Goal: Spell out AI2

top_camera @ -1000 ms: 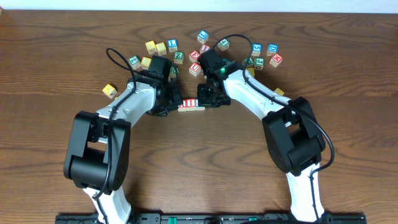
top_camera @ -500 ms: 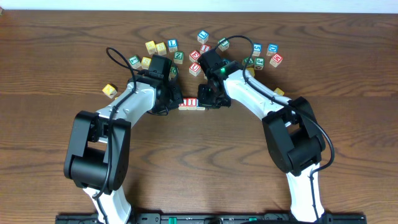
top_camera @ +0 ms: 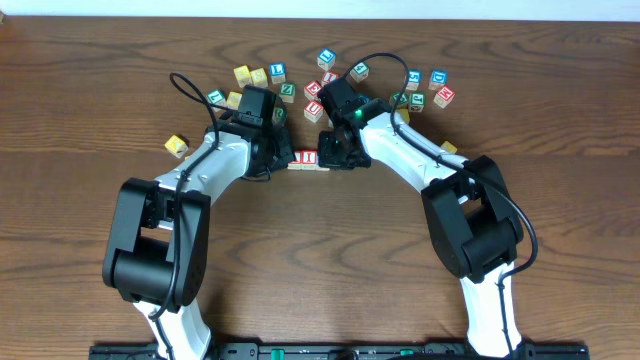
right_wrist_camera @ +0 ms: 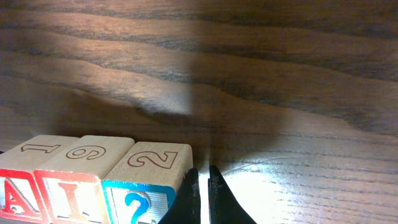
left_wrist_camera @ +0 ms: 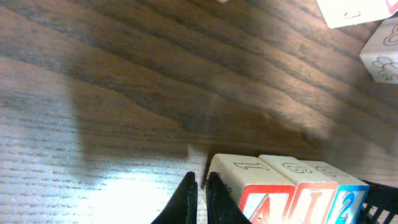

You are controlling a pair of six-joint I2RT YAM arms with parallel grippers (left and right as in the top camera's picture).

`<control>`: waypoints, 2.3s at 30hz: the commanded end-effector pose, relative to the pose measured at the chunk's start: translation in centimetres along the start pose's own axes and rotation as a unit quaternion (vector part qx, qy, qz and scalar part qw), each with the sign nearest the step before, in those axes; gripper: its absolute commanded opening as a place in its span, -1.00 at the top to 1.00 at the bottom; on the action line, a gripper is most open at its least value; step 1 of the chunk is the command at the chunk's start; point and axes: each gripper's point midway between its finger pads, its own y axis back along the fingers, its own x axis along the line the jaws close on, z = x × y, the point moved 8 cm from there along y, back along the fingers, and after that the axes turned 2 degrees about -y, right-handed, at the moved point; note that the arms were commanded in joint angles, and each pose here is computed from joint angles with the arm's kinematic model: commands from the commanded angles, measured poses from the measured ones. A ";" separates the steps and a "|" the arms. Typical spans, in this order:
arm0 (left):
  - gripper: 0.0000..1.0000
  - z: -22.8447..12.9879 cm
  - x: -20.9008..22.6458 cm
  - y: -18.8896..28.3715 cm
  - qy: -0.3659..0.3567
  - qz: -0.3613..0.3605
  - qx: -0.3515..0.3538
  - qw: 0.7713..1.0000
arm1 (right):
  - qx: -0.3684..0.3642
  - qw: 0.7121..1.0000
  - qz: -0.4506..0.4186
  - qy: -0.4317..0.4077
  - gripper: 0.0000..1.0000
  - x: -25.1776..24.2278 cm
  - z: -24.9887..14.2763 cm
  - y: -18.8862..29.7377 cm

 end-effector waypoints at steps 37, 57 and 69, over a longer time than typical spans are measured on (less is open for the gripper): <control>0.85 -0.7 0.6 -0.8 -0.008 0.027 0.011 1.000 | -0.005 1.000 -0.019 -0.018 0.92 -1.5 0.7 -0.2; 0.66 7.1 5.9 18.1 -0.020 0.111 -0.144 0.983 | -0.125 0.989 0.073 0.038 0.72 -4.4 3.8 15.7; -0.96 3.1 6.7 32.2 0.008 0.095 -0.320 0.942 | -0.309 0.949 0.051 0.026 -0.99 -10.2 -0.8 33.1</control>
